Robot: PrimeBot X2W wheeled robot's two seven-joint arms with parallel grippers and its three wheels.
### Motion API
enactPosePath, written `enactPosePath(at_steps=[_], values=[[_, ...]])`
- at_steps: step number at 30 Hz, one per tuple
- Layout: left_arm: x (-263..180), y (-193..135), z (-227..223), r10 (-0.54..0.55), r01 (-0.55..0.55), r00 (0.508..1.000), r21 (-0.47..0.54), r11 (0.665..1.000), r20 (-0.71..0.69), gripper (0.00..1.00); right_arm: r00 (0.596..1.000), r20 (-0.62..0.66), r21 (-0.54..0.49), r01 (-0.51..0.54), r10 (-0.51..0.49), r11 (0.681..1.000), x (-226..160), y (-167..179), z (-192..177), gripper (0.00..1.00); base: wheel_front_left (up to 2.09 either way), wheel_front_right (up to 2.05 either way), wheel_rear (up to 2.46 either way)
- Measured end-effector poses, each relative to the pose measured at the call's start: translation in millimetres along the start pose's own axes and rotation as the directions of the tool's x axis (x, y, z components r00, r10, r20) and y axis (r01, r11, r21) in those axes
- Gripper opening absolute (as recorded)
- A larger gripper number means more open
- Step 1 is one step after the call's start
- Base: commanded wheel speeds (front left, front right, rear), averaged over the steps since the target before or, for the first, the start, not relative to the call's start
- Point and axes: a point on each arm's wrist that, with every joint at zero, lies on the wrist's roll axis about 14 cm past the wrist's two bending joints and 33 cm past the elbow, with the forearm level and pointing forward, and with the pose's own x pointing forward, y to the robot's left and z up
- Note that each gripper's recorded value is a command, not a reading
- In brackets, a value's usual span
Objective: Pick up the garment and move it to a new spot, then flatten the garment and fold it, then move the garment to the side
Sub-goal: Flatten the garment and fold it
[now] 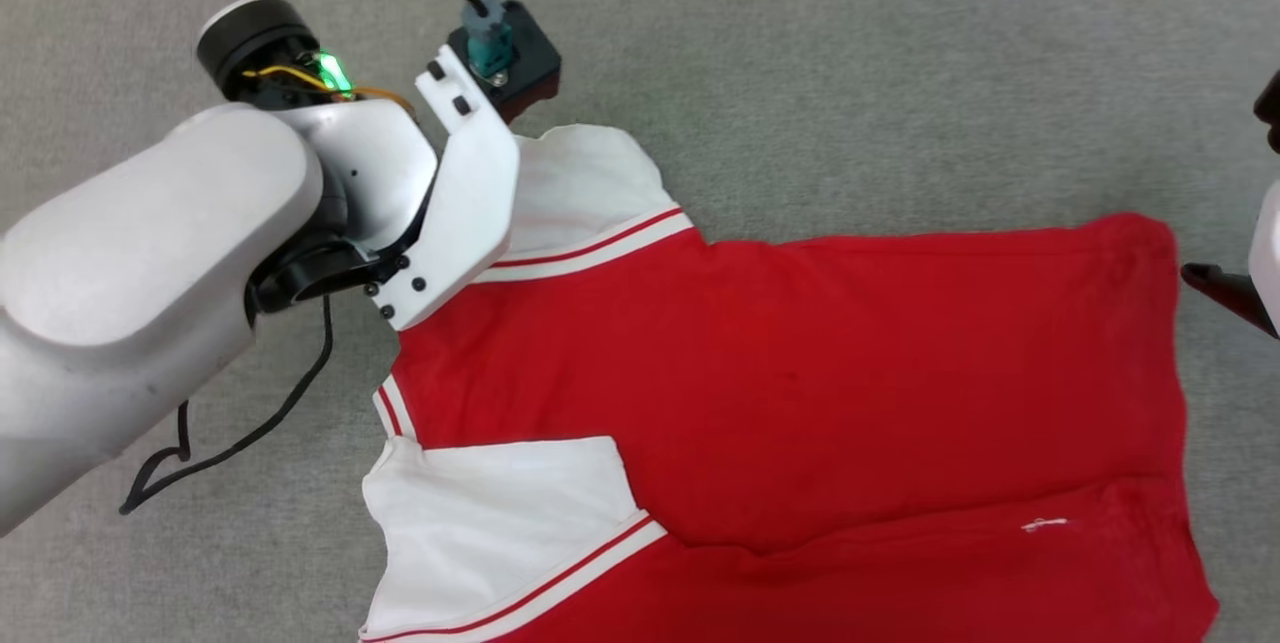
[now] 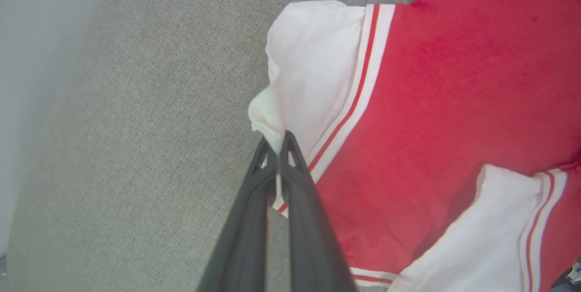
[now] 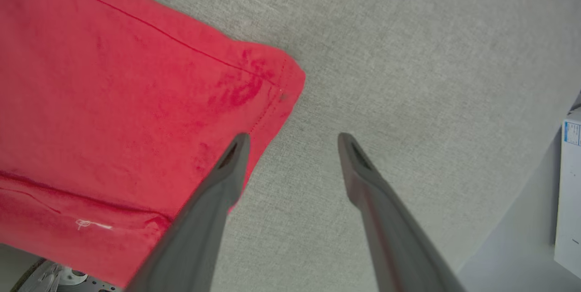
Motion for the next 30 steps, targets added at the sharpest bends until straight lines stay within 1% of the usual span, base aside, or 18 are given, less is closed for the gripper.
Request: enactPosePath(at_steps=[3,6,10,12,15,16,17,18,22,25,30], values=[[6,0,-5,-0.009,0.009,1.000,-0.002,1.000,-0.007,0.00,0.998,-0.058,0.022,-0.034,0.035,0.999,19,6,0,1.00,0.00,0.00,0.00],[9,5,-8,-0.004,0.004,1.000,-0.006,1.000,-0.003,0.00,0.995,-0.083,0.037,-0.057,0.060,0.998,37,12,3,1.00,0.00,0.00,0.00],[16,9,-16,-0.009,0.009,1.000,-0.022,1.000,-0.009,0.00,0.982,-0.166,0.018,-0.090,0.092,0.996,63,26,-10,1.00,0.00,0.00,0.00],[18,12,-19,-0.004,0.003,1.000,-0.024,1.000,-0.010,0.00,0.976,-0.188,0.019,-0.111,0.112,0.994,72,32,-15,1.00,0.00,0.00,0.00],[23,13,-24,-0.009,0.008,1.000,-0.034,0.999,-0.015,0.00,0.974,-0.187,0.016,-0.127,0.128,0.992,80,36,-16,1.00,0.00,0.00,0.00],[24,13,-24,-0.010,0.009,1.000,-0.035,0.999,-0.016,0.00,0.975,-0.182,0.019,-0.130,0.132,0.991,81,36,-16,0.77,0.00,0.00,0.00],[24,14,-24,-0.009,0.008,1.000,-0.036,0.999,-0.018,0.00,0.977,-0.168,0.019,-0.130,0.131,0.991,82,36,-15,0.06,0.00,0.00,0.00],[24,14,-24,-0.008,0.007,1.000,-0.037,0.999,-0.017,0.00,0.979,-0.155,0.019,-0.129,0.130,0.992,82,36,-14,0.00,0.00,0.00,0.00],[19,10,-22,-0.002,0.003,1.000,-0.044,0.999,0.006,0.00,0.989,-0.062,0.025,-0.131,0.133,0.991,77,39,-3,0.00,0.00,0.00,0.00],[9,6,-14,0.009,-0.007,0.999,-0.044,0.999,0.047,0.00,0.992,0.021,0.019,-0.122,0.122,0.992,66,39,6,0.00,0.00,0.00,0.00],[-13,-6,-5,0.020,-0.015,0.994,-0.048,0.999,0.110,0.00,0.980,0.160,0.004,-0.121,0.119,0.993,36,45,15,0.00,0.00,0.00,0.00]])
